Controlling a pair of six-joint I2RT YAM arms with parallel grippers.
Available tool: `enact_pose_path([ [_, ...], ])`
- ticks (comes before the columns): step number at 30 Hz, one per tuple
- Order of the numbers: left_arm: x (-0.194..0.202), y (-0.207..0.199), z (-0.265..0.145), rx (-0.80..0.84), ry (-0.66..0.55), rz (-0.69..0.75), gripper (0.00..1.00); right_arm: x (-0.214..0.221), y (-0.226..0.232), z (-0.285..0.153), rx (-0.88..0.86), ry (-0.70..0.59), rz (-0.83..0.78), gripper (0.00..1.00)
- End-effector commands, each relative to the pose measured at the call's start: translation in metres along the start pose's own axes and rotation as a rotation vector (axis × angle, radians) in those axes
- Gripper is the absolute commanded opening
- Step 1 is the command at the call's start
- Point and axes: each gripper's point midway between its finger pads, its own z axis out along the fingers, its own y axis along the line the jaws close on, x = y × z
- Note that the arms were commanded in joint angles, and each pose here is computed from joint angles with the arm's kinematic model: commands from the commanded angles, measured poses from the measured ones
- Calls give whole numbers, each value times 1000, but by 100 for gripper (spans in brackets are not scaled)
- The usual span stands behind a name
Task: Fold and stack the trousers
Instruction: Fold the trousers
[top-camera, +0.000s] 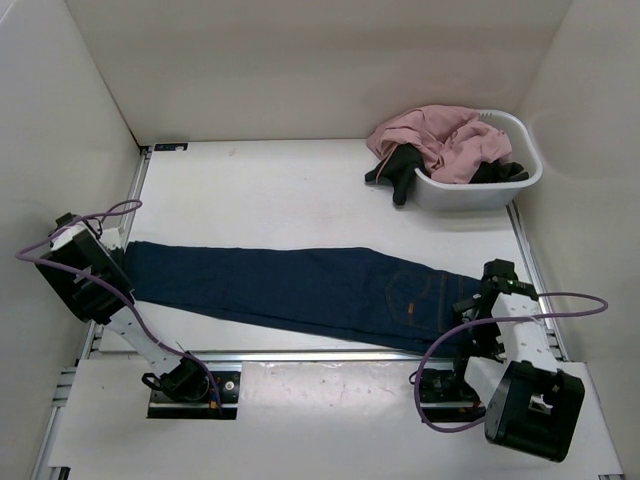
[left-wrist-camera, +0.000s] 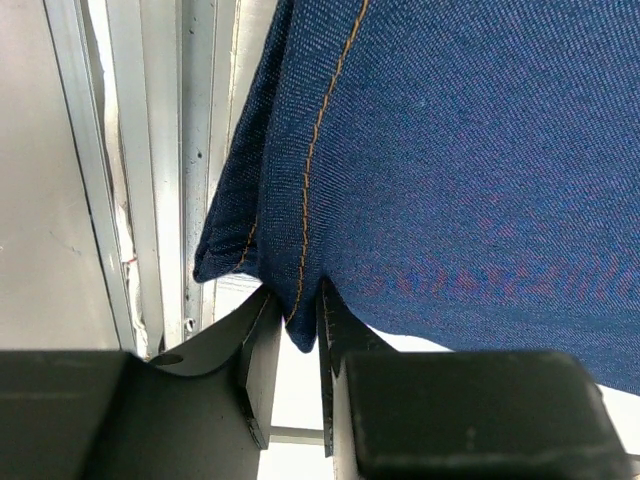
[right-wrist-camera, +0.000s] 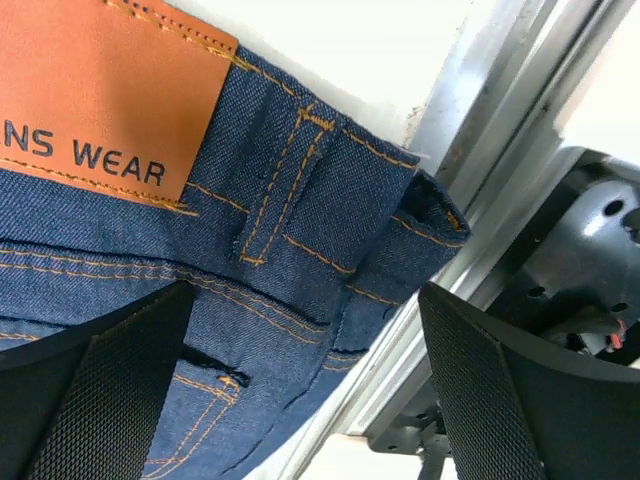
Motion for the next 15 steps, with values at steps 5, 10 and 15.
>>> enact_pose_path([
  [5, -1, 5, -1, -22, -14, 5, 31, 1, 14, 24, -8, 16, 59, 78],
  [10, -13, -2, -17, 10, -88, 9, 29, -40, 29, 2, -14, -121, 5, 21],
  [15, -18, -8, -22, 45, -109, 10, 29, -94, 60, -32, -42, -282, -47, 0],
])
